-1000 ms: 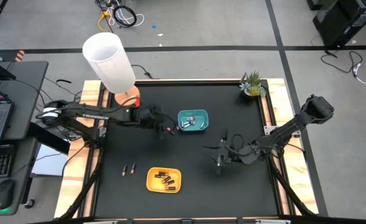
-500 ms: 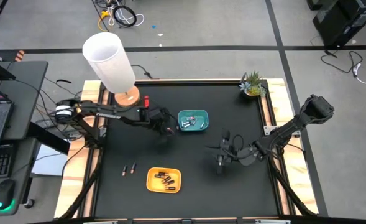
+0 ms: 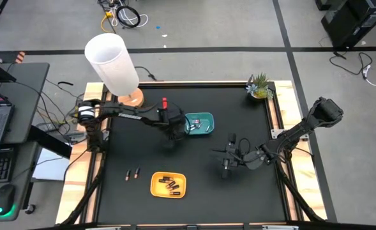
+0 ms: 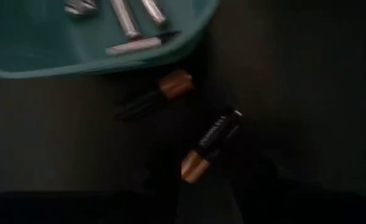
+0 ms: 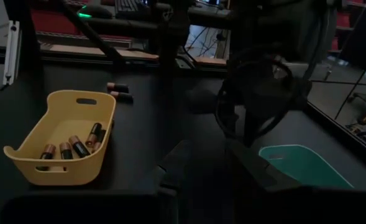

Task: Sort batteries
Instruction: Put the black battery into the yellow bin

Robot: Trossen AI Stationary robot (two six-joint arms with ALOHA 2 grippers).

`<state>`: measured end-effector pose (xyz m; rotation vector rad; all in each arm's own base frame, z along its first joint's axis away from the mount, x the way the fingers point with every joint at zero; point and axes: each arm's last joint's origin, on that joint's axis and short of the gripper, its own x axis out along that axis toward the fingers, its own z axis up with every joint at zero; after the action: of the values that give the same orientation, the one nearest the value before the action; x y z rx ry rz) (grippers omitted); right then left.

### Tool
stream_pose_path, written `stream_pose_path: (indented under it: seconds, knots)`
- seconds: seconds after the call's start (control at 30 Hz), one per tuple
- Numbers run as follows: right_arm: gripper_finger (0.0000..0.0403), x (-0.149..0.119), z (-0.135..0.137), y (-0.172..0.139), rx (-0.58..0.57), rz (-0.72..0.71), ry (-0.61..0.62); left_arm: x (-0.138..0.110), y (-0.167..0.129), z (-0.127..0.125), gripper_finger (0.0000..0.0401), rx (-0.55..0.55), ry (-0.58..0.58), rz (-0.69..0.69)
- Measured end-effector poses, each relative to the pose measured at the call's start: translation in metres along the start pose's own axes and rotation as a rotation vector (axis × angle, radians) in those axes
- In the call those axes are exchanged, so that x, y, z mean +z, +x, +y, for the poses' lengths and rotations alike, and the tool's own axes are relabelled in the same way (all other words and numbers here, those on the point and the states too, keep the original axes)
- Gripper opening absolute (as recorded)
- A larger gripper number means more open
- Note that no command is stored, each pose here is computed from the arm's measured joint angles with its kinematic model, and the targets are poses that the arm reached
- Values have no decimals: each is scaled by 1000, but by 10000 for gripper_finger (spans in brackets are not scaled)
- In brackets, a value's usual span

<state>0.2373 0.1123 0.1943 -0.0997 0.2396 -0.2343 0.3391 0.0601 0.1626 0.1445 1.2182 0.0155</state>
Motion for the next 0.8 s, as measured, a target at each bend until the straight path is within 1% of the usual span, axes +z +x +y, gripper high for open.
stream_pose_path:
  seconds: [0.1, 0.27, 0.33, 0.43, 0.5, 0.6, 0.67, 0.73, 0.8]
  knots:
    - [85, 0, 0, 0, 0, 3, 7, 0, 10, -1, 138, -54, 15, 14]
    - [85, -2, 0, 0, 0, 8, 13, -2, 19, -1, 132, -60, 17, 38]
    - [85, -4, -1, -1, -1, 12, 18, -2, 19, -2, 115, -55, 19, 37]
    - [85, -7, -2, -1, -2, 19, 27, 0, 15, -2, 53, -50, 21, 38]
    - [85, -9, -2, -1, -2, 21, 33, 2, 12, -2, 48, -43, 24, 49]
    - [85, -9, -2, -2, -3, 21, 31, 8, 0, -6, 48, -8, 44, 98]
    - [85, -8, -3, -2, -7, 18, 31, 15, -17, -12, 48, 25, 59, 103]
    - [85, -7, -3, -2, -14, 15, 28, 23, -40, -19, 48, 47, 49, 64]
    - [85, -6, -3, -3, -20, 10, 28, 30, -65, -29, 48, 49, 18, -25]
